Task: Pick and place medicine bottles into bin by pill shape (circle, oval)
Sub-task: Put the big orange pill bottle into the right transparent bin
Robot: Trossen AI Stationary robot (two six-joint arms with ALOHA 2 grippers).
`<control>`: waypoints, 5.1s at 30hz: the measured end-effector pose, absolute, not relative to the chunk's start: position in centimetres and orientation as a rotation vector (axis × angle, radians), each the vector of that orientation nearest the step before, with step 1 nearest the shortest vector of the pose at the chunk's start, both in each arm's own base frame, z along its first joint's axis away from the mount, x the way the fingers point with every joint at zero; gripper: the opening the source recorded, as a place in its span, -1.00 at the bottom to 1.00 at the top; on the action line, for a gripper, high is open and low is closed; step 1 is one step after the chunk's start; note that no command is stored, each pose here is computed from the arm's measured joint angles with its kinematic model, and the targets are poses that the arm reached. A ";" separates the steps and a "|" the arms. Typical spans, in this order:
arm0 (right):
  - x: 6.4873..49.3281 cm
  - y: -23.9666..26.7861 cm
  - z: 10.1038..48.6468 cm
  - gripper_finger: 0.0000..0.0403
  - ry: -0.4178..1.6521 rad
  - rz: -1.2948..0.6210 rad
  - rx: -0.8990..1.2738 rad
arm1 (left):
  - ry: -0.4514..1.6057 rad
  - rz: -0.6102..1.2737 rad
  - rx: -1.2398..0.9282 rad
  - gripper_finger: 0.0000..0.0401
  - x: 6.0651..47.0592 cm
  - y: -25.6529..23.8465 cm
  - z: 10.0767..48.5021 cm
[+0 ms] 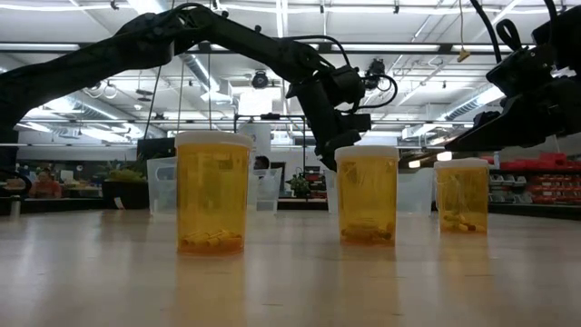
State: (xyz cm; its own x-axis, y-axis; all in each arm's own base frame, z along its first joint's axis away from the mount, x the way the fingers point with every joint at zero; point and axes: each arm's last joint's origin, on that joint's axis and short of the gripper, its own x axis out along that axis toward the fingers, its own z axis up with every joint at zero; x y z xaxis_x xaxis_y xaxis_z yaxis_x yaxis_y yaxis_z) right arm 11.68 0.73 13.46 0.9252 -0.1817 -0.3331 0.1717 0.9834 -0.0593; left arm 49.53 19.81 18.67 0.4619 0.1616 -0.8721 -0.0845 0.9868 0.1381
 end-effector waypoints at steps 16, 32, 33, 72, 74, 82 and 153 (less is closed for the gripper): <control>11.7 0.7 13.5 0.28 0.344 -0.181 -0.029 | 1.046 0.153 0.094 0.41 49.8 19.6 19.2; 11.7 0.7 13.5 0.28 0.344 -0.181 -0.029 | 0.958 0.004 0.198 0.41 50.2 16.1 23.3; 11.7 0.7 13.5 0.28 0.345 -0.181 -0.029 | 0.968 -0.020 0.199 0.41 50.2 15.5 23.4; 11.7 0.7 13.5 0.28 0.345 -0.181 -0.029 | 1.547 -0.071 0.111 0.11 45.3 -9.7 23.3; 11.7 0.7 13.5 0.28 0.345 -0.182 -0.029 | 1.549 -0.034 0.138 0.07 44.9 -11.0 23.3; 11.7 0.7 13.5 0.28 0.345 -0.181 -0.029 | 1.549 0.111 0.226 -0.08 43.0 -15.4 23.3; 11.7 0.7 13.5 0.28 0.345 -0.182 -0.029 | 1.160 0.176 0.835 -0.81 40.4 -15.6 29.8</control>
State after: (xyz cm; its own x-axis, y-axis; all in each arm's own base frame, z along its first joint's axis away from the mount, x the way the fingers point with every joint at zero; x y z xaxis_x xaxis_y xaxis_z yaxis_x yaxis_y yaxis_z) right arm 11.68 0.72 13.46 0.9251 -0.1819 -0.3333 0.1720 0.9833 -0.0594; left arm 40.36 -15.64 29.81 0.4229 0.5273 -0.7369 0.2851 0.6945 0.6606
